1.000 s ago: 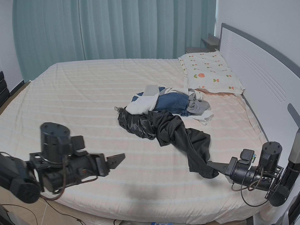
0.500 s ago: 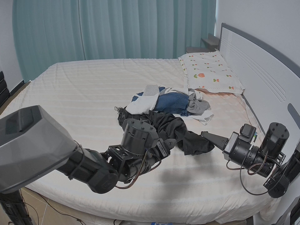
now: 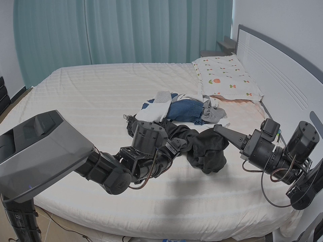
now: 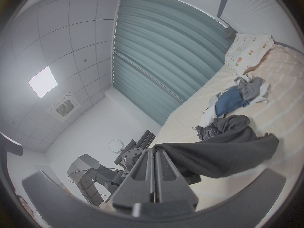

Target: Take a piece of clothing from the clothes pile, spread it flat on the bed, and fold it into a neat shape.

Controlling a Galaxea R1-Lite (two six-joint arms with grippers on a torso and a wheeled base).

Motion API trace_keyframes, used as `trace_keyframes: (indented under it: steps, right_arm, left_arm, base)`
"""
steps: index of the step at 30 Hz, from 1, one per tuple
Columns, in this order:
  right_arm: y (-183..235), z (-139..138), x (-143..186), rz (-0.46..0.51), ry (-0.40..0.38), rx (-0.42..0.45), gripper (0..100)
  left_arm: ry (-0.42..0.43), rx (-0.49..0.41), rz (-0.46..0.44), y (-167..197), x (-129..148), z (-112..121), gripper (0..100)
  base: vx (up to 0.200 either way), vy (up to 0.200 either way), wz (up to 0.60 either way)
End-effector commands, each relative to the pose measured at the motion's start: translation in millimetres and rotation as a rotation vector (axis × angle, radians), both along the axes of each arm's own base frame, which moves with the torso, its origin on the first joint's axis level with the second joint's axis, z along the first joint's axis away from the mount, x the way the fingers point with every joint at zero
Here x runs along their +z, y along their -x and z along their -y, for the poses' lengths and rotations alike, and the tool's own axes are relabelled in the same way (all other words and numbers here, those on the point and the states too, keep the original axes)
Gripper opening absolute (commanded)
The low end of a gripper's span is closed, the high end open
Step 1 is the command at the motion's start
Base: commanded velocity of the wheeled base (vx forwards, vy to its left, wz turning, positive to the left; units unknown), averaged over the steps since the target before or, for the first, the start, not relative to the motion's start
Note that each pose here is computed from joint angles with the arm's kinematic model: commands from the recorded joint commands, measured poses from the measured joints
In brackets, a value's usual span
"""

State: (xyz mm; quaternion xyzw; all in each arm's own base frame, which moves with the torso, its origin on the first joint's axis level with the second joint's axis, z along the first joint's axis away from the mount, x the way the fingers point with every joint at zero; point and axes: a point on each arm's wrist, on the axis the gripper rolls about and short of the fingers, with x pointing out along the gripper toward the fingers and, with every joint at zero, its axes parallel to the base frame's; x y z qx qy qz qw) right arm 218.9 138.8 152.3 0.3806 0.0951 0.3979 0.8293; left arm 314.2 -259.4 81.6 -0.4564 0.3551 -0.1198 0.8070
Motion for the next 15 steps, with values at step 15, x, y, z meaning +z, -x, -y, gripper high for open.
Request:
trace_keyframes:
  steps: [15]
  right_arm:
    - [23.6,-20.7,33.1,0.131,-0.031,0.123,0]
  left_arm:
    - [0.074,0.006,-0.157,-20.2,-34.2,-15.1,100]
  base:
    - [0.000,0.000,0.00]
